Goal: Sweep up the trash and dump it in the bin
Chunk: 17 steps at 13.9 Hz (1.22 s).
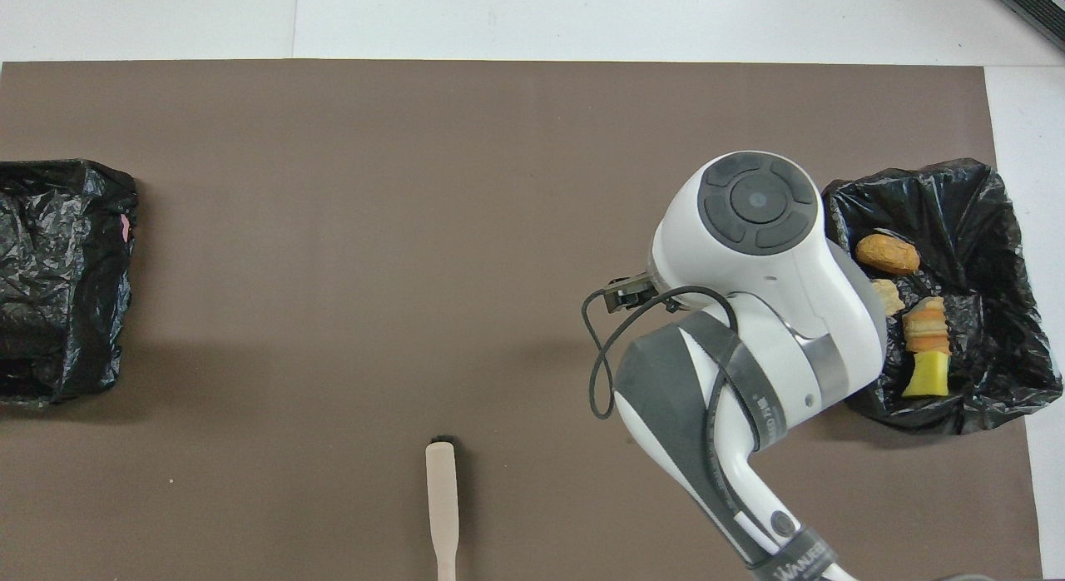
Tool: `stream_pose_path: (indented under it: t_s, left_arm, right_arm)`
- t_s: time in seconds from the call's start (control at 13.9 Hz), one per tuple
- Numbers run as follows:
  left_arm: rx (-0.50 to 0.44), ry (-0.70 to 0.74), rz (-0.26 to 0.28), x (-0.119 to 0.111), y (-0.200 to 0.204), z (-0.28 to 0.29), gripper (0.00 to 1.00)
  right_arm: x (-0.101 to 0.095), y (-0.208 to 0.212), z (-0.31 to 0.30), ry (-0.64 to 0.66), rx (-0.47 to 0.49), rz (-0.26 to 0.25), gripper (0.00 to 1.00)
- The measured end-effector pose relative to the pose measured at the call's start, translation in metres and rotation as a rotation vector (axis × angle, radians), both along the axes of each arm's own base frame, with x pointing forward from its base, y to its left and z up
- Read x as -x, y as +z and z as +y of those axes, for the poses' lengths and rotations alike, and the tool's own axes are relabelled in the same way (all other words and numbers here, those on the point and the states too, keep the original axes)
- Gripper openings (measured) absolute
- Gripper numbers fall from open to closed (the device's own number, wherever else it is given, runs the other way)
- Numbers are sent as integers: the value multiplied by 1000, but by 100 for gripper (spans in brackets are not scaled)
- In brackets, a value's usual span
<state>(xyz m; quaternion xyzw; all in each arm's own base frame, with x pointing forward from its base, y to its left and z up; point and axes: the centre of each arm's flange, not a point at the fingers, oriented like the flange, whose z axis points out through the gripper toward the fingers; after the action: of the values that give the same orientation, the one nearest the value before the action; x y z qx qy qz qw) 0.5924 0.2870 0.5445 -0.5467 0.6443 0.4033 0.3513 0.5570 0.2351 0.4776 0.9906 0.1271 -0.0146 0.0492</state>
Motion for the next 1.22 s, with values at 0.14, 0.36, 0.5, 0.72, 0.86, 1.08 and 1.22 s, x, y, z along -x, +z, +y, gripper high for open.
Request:
stream_pose_path:
  t_s: [0.14,0.36,0.5,0.72,0.86,1.08,1.22]
  left_arm:
    - [-56,18,13,-1,13,-11,31]
    - [-117,44,13,2,38,-25,31]
    - [-129,51,-9,4,56,-33,31]
    - [-92,33,-26,-4,63,-71,31]
    - [36,52,-30,-8,50,-100,31]
    - [237,109,-26,-7,30,-134,31]
    - [348,158,-56,-7,19,-164,31]
  right_arm:
    - [-6,16,-9,33,4,-11,100]
    - [-15,59,-46,-31,-8,-64,100]
    - [-21,70,-84,-94,-6,-72,100]
    - [-33,69,-138,-173,-2,-71,100]
    - [-36,69,-158,-208,0,-71,100]
    - [-41,73,-215,-220,12,-77,100]
    - [-39,85,-244,-256,-9,-98,100]
